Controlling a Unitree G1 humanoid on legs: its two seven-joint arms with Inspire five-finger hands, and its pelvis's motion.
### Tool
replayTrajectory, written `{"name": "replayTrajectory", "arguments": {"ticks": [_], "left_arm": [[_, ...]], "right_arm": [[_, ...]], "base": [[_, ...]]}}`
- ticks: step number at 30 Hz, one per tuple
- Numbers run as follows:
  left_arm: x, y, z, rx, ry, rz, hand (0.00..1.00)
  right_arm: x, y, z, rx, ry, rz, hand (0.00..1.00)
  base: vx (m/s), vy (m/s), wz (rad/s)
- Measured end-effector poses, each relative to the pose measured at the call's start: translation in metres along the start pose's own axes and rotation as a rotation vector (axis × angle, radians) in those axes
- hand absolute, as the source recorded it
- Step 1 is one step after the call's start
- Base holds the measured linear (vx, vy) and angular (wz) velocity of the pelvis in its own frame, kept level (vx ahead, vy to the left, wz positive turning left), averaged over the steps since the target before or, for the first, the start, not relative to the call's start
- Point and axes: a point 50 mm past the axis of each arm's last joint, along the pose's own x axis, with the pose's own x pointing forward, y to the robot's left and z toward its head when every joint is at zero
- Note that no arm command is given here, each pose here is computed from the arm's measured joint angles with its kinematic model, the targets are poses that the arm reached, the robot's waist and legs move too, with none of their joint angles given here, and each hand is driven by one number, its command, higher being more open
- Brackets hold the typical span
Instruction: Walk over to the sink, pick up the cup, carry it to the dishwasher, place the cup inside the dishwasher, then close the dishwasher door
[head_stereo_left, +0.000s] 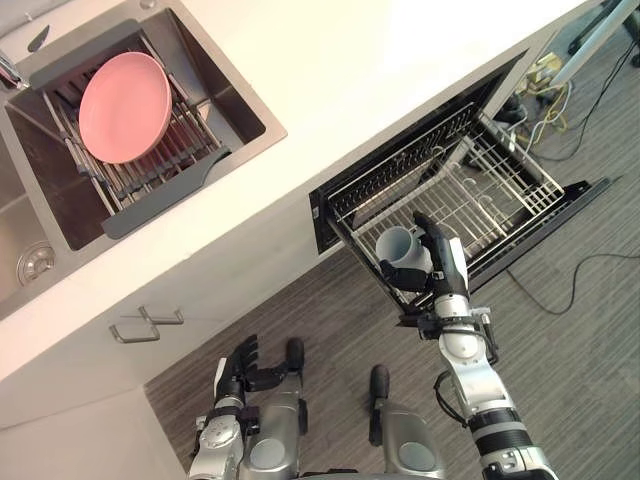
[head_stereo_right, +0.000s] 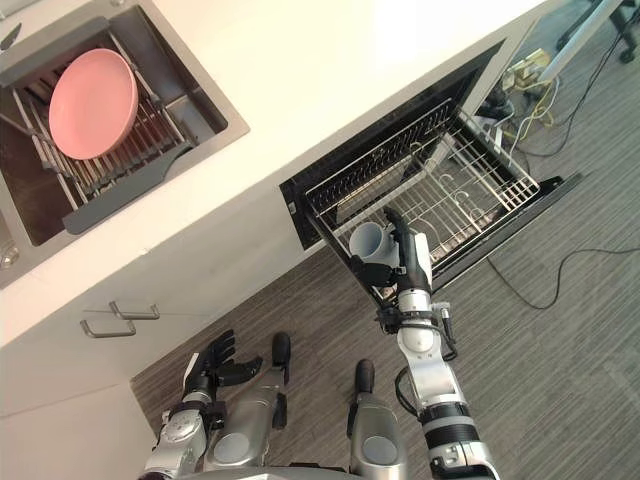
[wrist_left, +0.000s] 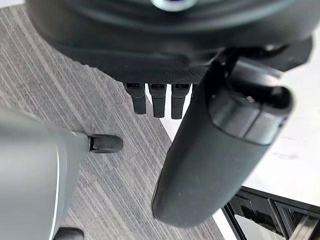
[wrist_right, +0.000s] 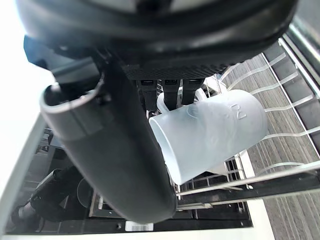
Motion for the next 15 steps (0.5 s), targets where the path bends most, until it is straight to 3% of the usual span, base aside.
{"name": "replayTrajectory", "arguments": {"ticks": [15], "left_arm": [[-0.013,0.003,-0.024,0.028,0.076,-0.012,0.9]], "right_arm": [[-0.018,-0.008,-0.021,-0.05,0.075,-0.032,0.9]], "base": [[0.0,-0.002,-0.01]]}}
